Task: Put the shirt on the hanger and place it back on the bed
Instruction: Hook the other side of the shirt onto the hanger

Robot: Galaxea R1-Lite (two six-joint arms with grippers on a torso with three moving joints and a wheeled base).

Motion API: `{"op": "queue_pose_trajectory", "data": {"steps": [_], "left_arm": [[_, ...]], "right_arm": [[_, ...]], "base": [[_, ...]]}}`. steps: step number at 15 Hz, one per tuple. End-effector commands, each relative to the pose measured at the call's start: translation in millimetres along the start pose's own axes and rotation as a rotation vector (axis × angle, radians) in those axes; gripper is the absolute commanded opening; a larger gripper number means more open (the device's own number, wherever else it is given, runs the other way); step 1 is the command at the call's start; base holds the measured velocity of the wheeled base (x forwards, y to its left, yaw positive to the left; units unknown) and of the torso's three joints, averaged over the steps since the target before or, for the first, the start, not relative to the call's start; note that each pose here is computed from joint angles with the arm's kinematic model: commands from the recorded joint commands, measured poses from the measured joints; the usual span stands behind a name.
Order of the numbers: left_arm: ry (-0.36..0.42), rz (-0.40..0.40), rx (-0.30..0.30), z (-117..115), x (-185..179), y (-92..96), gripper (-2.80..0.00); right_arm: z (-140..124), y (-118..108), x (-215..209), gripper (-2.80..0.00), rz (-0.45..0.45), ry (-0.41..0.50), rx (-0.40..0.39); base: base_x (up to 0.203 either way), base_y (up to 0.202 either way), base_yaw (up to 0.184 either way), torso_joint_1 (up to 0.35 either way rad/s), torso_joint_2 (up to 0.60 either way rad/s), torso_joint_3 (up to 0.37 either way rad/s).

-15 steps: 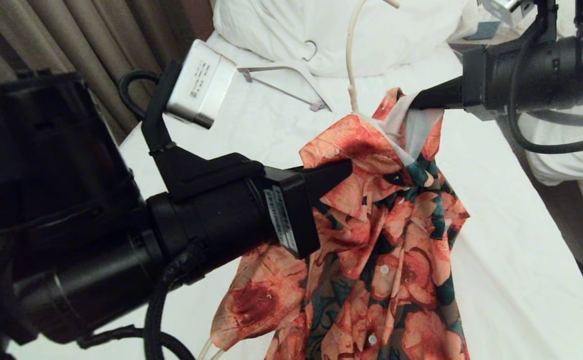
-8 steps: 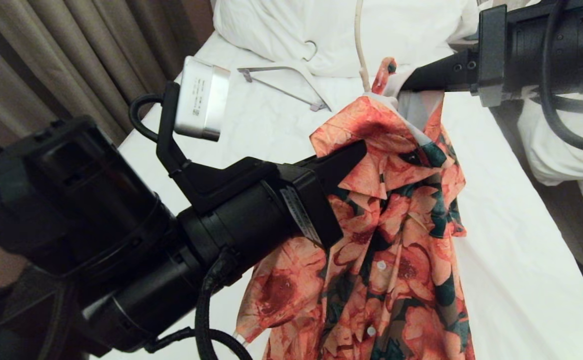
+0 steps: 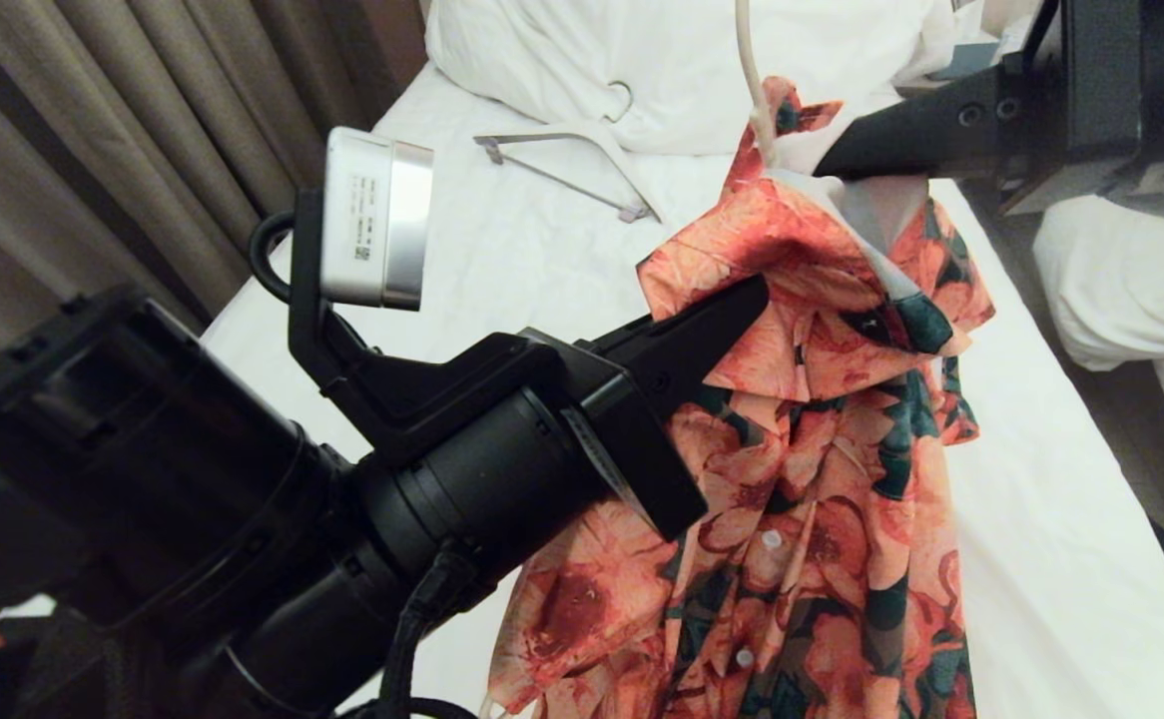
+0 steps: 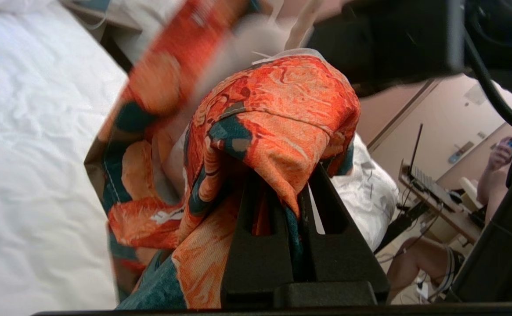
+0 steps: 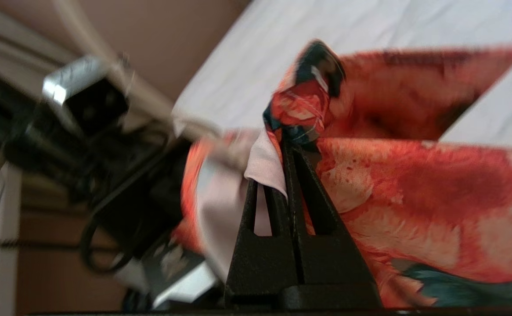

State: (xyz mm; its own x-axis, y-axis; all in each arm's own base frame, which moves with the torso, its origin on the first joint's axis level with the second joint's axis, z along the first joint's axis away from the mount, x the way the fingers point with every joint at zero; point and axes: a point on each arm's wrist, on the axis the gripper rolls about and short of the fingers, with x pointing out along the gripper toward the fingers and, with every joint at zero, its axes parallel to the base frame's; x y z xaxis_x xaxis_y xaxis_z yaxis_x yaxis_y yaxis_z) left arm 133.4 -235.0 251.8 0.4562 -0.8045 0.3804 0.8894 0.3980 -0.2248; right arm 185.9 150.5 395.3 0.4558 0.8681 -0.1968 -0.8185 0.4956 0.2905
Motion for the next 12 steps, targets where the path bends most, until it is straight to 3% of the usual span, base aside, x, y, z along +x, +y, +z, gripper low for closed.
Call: {"op": "queue_pose_trajectory", "data": {"steps": [1, 7, 8, 12], "left_arm": [[-0.005, 0.003, -0.001, -1.5, 0.9, 1.3, -2.80], [-0.030, -0.003, 0.002, 2.5, 0.0, 0.4, -2.80], [-0.052, -0.007, 0.003, 4.7, -0.1, -0.1, -2.80], [-0.065, -0.008, 0.004, 7.3, -0.7, -0.3, -2.80]], "right_arm": [[-3.2, 7.5, -7.0, -2.80, 0.015, 0.025, 0.007], [-10.3, 7.7, -6.2, -2.80, 0.015, 0.062, 0.023], [-10.5, 7.6, -6.2, 0.00, 0.014, 0.063, 0.024], [-12.0, 10.5, -13.5, 0.00, 0.010, 0.076, 0.030]], "base": [[0.000, 0.000, 0.000, 0.000, 0.00, 0.000], [0.000, 0.000, 0.000, 0.000, 0.00, 0.000], [0.000, 0.000, 0.000, 0.000, 0.00, 0.000], [0.000, 0.000, 0.000, 0.000, 0.00, 0.000]]}}
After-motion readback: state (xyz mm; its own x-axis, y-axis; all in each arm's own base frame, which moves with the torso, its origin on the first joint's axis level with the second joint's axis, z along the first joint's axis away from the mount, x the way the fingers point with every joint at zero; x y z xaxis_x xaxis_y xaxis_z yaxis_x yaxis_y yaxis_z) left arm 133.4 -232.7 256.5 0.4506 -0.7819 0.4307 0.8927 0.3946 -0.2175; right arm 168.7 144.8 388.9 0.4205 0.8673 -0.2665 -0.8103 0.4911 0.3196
